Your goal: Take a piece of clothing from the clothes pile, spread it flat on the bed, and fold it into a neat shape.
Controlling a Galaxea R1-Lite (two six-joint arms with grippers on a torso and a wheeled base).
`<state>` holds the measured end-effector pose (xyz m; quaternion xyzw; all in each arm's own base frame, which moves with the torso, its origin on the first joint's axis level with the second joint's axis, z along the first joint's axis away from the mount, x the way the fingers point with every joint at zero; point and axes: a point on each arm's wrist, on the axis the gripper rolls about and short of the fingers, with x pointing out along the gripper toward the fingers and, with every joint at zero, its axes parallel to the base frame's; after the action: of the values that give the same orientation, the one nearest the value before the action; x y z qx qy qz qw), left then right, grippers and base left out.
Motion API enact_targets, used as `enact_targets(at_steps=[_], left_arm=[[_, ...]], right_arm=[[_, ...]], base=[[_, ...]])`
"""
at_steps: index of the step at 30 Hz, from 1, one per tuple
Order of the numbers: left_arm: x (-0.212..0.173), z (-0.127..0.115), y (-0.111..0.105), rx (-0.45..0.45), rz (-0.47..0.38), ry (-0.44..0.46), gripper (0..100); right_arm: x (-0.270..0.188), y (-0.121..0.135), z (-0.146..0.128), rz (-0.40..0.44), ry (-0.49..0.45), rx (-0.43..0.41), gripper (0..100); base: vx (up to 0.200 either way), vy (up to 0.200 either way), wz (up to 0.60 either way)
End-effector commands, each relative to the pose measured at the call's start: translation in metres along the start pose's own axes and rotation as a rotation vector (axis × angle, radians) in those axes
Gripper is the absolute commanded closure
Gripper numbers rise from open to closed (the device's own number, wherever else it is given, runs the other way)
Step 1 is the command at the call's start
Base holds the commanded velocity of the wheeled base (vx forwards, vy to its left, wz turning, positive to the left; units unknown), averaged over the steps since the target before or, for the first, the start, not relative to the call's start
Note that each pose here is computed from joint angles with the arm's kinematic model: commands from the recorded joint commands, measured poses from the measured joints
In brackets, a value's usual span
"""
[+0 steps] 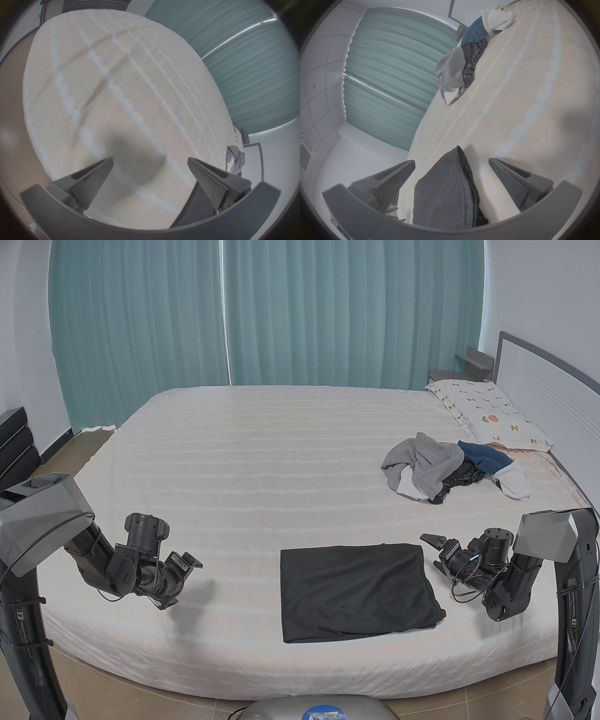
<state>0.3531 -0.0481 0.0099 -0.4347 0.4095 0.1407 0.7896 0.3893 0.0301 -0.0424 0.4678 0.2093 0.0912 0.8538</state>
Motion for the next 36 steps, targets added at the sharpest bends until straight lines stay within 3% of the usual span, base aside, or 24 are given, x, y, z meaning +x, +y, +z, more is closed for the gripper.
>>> enact_targets(at_steps=[1,8,14,36], left_arm=[[0.001,0.001,-0.001,0.0,-0.001,-0.002,0],[0.0,0.004,-0.008,-0.025,-0.023,-0.012,0],[0.003,-0.001,-0.019,-0.033,-0.045,-0.005,0],[0.006,-0.006,-0.016,-0.021,-0.034,0.004,0]], right_arm=[[-0.001,0.001,0.0,0.0,-0.001,-0.001,0],[-0.001,0.0,0.0,0.0,-0.001,-0.001,0],[0.0,0.001,-0.001,0.0,0.0,-0.003,0],[-0.002,0.001,-0.002,-0.008,0.002,-0.001,0]], base=[[0.0,0.0,0.0],[0.0,0.0,0.0],[0.0,-0.2,0.0],[0.0,-0.2,0.0]])
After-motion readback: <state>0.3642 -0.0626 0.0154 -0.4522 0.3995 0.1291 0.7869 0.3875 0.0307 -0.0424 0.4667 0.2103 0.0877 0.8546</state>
